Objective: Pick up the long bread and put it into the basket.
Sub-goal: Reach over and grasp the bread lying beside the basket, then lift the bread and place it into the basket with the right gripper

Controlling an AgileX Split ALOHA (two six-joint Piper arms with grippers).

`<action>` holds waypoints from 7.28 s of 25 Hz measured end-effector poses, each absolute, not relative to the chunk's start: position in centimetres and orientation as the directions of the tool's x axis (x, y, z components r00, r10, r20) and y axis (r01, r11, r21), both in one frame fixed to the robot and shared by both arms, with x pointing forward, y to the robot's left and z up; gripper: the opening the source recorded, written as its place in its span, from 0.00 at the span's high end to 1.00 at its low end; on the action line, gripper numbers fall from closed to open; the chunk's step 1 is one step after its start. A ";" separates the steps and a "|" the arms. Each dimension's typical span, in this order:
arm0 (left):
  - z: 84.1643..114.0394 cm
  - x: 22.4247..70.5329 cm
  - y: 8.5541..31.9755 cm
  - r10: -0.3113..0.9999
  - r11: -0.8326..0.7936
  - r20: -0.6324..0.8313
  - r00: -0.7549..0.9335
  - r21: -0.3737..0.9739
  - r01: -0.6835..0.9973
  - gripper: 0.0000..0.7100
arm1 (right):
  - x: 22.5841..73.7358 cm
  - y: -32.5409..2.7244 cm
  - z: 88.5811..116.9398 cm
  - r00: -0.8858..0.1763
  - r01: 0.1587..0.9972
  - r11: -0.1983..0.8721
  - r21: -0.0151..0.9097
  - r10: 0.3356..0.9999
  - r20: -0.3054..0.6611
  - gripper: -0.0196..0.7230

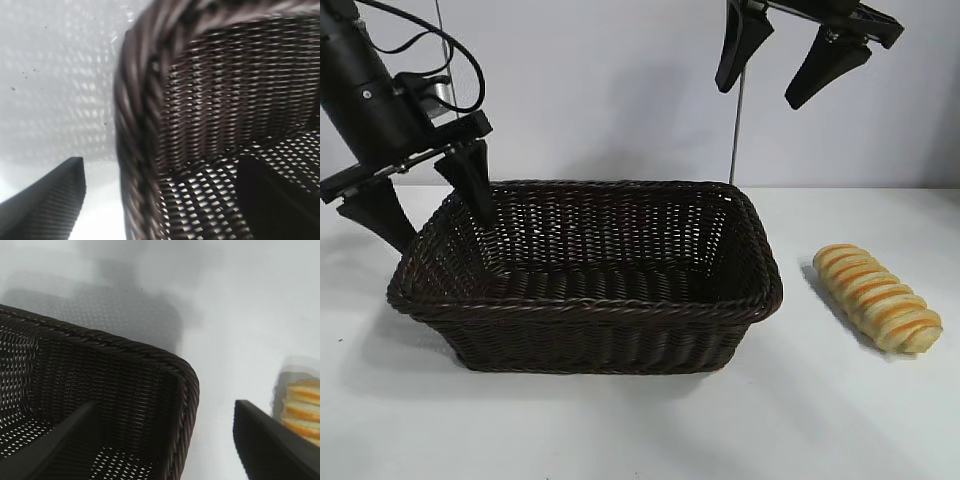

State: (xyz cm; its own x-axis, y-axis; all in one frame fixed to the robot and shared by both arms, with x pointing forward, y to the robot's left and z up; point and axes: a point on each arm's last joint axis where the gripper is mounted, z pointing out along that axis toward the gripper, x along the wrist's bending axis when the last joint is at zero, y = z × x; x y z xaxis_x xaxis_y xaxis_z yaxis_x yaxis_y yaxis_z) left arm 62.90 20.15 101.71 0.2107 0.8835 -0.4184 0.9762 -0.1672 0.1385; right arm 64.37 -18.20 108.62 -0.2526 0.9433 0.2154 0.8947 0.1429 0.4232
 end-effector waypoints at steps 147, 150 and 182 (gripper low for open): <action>105.8 59.9 17.1 0.867 -0.104 -0.448 0.220 0.269 0.957 0.16 | 66.8 -25.2 106.1 -0.094 0.955 0.074 0.289 0.994 0.056 0.68; 105.8 59.9 17.1 0.867 -0.104 -0.448 0.220 0.269 0.957 0.16 | 66.4 -25.1 107.2 -0.095 0.948 0.069 0.310 0.993 0.072 0.68; 105.8 59.9 17.1 0.867 -0.104 -0.448 0.220 0.269 0.957 0.16 | 60.9 -6.8 104.9 -0.606 0.780 0.564 0.271 0.789 0.101 0.68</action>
